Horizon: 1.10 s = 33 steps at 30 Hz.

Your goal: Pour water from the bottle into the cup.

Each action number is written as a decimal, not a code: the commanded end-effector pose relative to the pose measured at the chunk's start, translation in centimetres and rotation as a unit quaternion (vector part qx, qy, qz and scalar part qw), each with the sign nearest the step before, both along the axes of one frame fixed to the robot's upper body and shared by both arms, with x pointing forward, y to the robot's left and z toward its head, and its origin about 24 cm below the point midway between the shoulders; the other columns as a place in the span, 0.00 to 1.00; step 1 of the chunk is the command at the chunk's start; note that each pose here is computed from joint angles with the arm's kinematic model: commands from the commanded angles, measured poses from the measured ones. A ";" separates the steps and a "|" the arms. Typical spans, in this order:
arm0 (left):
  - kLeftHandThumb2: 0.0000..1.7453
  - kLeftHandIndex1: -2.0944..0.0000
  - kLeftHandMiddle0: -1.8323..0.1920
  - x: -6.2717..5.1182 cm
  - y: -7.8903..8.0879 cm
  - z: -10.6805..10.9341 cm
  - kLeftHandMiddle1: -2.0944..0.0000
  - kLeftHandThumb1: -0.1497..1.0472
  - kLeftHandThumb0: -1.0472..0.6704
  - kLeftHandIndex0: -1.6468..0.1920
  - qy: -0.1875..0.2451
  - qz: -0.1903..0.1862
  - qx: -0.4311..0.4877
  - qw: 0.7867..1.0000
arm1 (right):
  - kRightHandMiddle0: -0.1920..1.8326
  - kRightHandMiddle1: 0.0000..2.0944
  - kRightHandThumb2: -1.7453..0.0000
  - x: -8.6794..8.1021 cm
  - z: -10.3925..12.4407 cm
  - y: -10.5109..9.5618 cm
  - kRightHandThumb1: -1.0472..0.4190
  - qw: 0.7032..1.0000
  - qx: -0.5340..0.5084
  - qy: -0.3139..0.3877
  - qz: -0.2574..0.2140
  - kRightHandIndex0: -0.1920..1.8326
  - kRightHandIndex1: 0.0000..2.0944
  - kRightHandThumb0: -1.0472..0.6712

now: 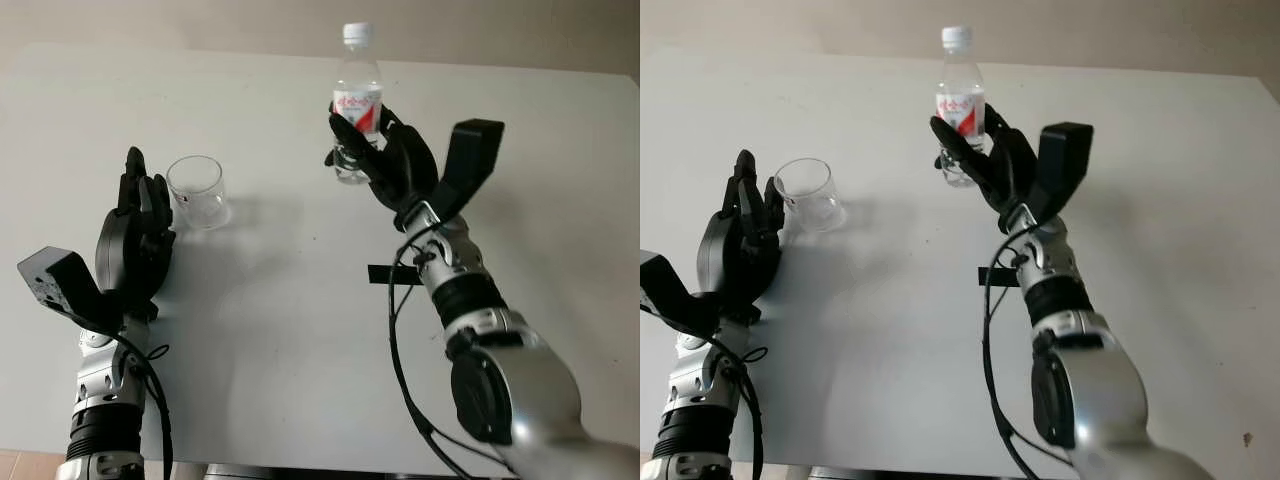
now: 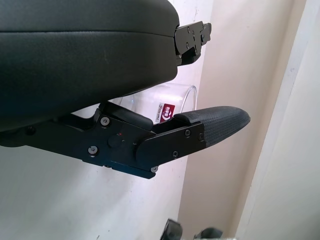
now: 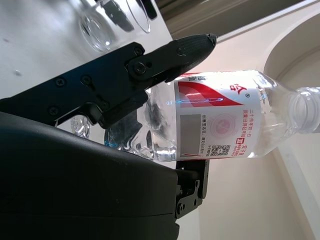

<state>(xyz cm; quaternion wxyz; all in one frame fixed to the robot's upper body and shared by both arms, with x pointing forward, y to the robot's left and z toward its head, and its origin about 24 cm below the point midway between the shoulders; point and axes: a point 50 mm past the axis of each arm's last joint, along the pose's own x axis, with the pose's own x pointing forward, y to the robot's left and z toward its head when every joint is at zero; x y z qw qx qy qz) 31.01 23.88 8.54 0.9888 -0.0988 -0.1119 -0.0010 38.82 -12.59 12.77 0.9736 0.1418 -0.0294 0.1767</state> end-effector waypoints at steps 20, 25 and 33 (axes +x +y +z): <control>0.40 1.00 1.00 0.1 0.1 0.2 1.00 1.00 0.16 1.00 -0.004 -0.006 -0.004 1.000 | 0.40 1.00 0.86 -5.9 0.0 -4.9 0.00 0.992 -0.095 -0.081 -0.020 0.57 1.00 0.43; 0.40 1.00 1.00 0.1 0.1 0.4 1.00 1.00 0.15 1.00 -0.004 -0.009 0.000 1.000 | 0.39 1.00 0.85 -7.3 -1.5 -4.7 0.00 0.991 -0.080 -0.097 -0.053 0.53 1.00 0.41; 0.40 1.00 1.00 0.1 0.6 0.6 1.00 1.00 0.16 1.00 -0.006 -0.011 -0.004 1.000 | 0.37 1.00 0.83 -8.9 -4.1 -3.4 0.00 0.994 -0.029 -0.064 -0.084 0.51 1.00 0.41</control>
